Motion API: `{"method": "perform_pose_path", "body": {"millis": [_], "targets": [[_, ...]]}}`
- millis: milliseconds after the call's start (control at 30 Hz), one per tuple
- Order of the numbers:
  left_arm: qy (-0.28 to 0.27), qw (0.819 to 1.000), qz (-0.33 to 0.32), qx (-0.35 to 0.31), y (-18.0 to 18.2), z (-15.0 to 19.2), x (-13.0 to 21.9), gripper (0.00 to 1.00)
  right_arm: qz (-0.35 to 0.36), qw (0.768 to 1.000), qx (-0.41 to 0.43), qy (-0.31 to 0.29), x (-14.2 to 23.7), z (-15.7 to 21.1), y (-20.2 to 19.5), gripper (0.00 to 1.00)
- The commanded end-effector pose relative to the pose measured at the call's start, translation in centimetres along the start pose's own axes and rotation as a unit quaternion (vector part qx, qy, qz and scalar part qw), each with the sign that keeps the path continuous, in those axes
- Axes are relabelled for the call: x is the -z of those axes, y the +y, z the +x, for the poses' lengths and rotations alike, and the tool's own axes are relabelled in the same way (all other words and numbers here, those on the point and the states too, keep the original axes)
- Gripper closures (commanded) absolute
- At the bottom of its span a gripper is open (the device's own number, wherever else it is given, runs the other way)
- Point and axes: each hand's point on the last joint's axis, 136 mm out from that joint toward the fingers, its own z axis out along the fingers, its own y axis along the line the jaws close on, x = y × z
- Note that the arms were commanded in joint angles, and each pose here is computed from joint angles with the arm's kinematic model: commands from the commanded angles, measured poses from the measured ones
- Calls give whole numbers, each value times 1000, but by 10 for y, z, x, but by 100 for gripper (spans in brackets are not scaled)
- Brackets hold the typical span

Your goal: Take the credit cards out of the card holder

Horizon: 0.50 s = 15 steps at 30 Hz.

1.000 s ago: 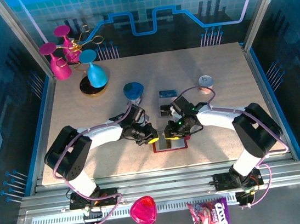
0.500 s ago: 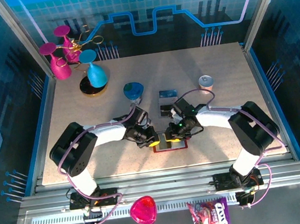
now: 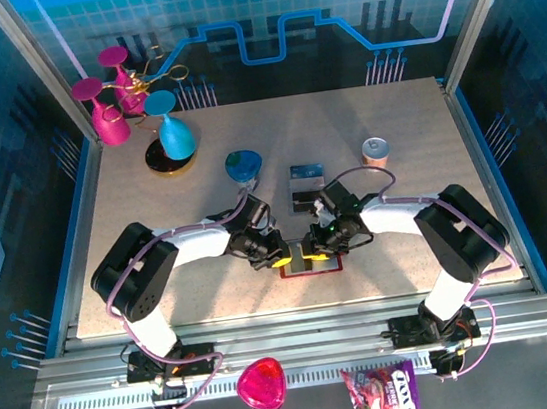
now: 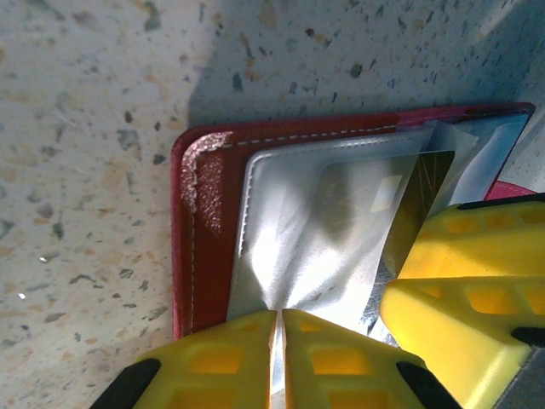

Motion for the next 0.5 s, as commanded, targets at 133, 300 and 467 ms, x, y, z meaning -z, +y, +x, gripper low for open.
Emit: {"method": "perform_pose_path", "body": {"millis": [133, 300, 467], "targets": [[14, 999, -33, 13, 25, 10, -9, 89, -53, 998, -26, -13, 4, -2, 3, 76], [14, 999, -33, 13, 26, 10, -9, 89, -61, 998, -25, -20, 9, -4, 5, 79], [14, 999, -34, 14, 26, 10, -9, 89, -65, 997, -22, -23, 12, -4, 8, 81]]}}
